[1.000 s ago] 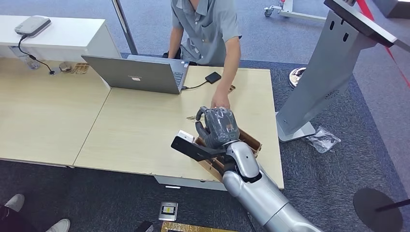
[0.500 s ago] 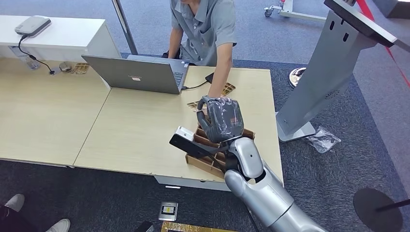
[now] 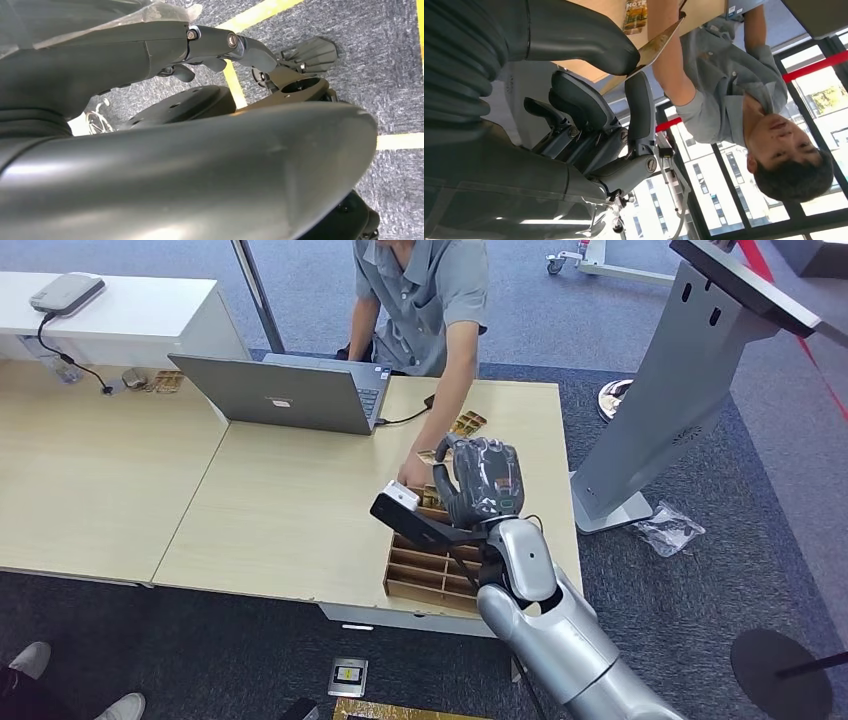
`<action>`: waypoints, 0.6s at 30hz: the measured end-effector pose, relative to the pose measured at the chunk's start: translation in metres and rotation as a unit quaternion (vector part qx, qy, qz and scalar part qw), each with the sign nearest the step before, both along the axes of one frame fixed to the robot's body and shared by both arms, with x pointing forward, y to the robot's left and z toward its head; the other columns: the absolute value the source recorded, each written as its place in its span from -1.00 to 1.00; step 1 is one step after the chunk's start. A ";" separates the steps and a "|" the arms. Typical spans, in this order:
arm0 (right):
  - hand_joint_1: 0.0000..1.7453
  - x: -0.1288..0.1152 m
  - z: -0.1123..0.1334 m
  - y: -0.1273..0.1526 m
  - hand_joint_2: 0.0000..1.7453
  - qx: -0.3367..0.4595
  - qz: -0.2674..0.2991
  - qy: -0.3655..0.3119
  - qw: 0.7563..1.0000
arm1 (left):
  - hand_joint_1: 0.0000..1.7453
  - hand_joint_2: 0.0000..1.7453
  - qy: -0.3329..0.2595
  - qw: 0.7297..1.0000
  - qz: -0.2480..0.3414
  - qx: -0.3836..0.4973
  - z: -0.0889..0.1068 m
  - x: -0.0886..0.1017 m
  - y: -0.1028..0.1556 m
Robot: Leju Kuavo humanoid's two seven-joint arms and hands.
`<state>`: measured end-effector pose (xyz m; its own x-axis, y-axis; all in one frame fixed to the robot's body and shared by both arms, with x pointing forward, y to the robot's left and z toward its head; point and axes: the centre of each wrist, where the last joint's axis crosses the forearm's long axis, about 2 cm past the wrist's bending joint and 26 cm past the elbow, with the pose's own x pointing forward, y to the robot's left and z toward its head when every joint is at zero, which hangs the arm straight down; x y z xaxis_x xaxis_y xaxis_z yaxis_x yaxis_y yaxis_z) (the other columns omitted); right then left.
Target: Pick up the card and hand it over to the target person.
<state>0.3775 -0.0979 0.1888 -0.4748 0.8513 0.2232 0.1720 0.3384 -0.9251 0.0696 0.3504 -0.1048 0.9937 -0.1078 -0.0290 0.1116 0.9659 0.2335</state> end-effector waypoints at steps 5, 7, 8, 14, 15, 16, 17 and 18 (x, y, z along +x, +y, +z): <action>1.00 0.001 0.005 0.008 1.00 -0.011 0.007 0.006 1.000 | -1.00 -1.00 0.000 1.000 0.002 0.000 0.000 0.000 0.001; 1.00 0.001 0.006 0.011 1.00 -0.015 0.010 0.008 1.000 | -1.00 -1.00 0.001 1.000 0.004 0.002 0.000 0.000 0.002; 1.00 0.001 0.006 0.011 1.00 -0.017 0.011 0.008 1.000 | -1.00 -1.00 0.001 1.000 0.005 0.003 0.000 0.000 0.003; 1.00 0.001 0.006 0.014 1.00 -0.024 0.013 0.011 1.000 | -1.00 -1.00 0.000 1.000 0.008 0.000 0.000 0.000 0.003; 1.00 0.001 0.006 0.013 1.00 -0.027 0.011 0.012 1.000 | -1.00 -1.00 -0.001 1.000 0.008 -0.001 0.000 0.000 0.001; 1.00 0.001 0.005 0.013 1.00 -0.030 0.009 0.013 0.999 | -1.00 -1.00 -0.002 1.000 0.007 -0.002 0.000 0.000 0.001; 1.00 0.001 0.004 0.012 1.00 -0.032 0.005 0.014 0.999 | -1.00 -1.00 -0.003 1.000 0.007 -0.002 0.000 0.000 0.000; 1.00 0.002 0.002 0.011 1.00 -0.035 0.000 0.015 0.999 | -1.00 -1.00 -0.003 1.000 0.007 -0.002 0.000 0.000 -0.001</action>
<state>0.3792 -0.0867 0.1909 -0.4691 0.8649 0.1783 0.1431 0.2736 -0.9511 0.0700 0.3495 -0.1048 0.9953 -0.0945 -0.0218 0.0969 0.9685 0.2295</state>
